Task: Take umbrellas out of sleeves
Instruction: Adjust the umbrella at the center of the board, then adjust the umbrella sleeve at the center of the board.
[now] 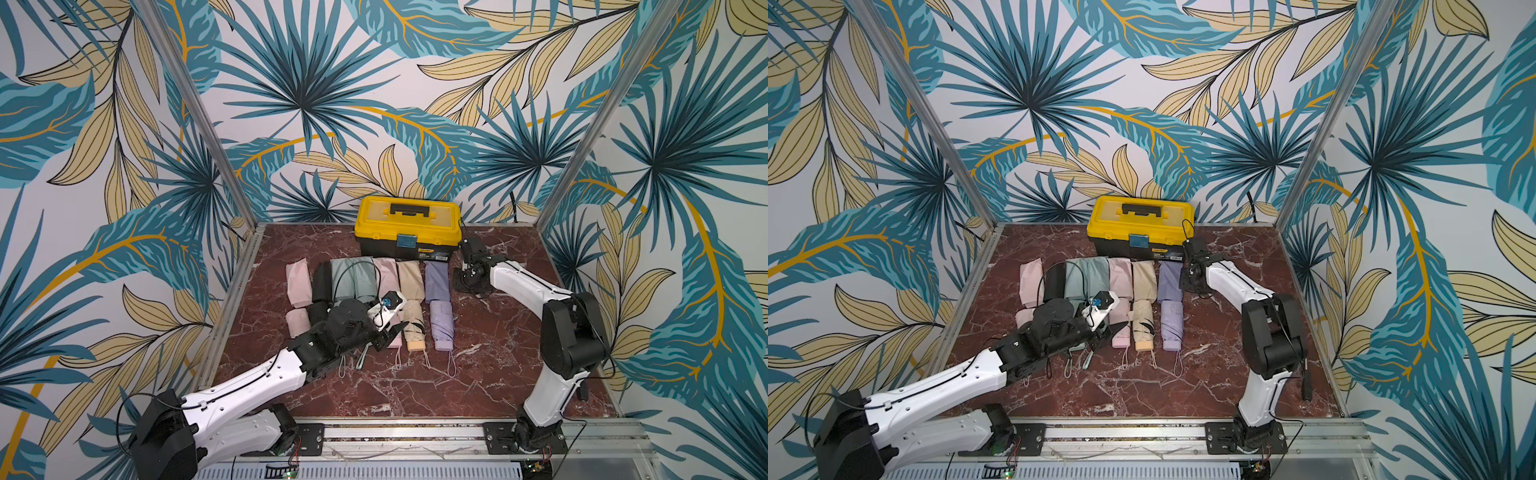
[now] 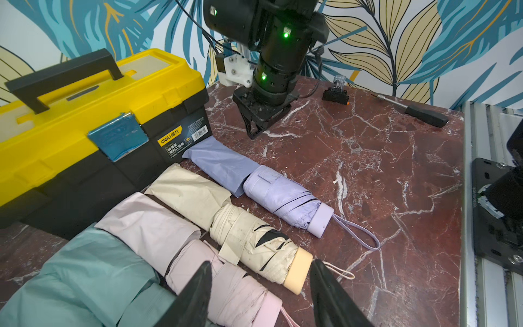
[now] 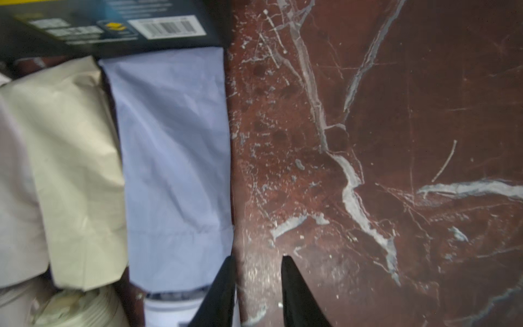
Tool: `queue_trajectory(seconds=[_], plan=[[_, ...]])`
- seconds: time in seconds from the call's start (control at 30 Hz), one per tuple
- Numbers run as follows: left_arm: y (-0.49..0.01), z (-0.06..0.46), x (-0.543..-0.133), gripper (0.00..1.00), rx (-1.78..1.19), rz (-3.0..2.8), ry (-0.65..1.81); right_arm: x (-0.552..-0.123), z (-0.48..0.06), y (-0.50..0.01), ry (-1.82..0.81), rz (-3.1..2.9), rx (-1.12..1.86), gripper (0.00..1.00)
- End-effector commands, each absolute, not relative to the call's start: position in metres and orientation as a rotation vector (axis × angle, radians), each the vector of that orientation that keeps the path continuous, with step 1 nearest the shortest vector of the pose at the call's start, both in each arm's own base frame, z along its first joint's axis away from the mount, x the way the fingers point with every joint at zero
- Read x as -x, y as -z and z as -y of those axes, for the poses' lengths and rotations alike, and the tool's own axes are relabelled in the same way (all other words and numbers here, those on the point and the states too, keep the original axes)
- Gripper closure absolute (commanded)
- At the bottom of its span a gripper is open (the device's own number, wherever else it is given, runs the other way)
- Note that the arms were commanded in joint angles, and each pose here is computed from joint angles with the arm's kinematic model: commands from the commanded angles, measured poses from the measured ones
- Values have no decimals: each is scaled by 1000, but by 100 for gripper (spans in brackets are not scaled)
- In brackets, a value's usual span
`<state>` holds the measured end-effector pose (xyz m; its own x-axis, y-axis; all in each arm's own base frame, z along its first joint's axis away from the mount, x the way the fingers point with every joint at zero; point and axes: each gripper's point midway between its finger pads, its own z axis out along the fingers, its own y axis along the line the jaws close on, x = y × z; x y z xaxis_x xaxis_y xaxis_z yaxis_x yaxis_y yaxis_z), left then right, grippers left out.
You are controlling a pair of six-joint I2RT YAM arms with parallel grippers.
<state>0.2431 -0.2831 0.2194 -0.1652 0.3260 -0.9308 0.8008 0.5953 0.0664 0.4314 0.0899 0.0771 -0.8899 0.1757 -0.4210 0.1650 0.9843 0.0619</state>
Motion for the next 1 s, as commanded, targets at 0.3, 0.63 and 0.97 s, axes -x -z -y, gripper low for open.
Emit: queue_trajectory(seconds=[0.3, 0.63, 0.97], plan=[[-232, 279, -251, 44, -884, -1712, 561, -484, -83, -50, -7, -2601, -354, 70], [-227, 276, -250, 44, -880, -1725, 564, -482, -100, -26, -139, -2633, -364, 63], [-224, 275, -250, 44, -880, -1735, 568, -477, -106, -16, -183, -2654, -346, 45]])
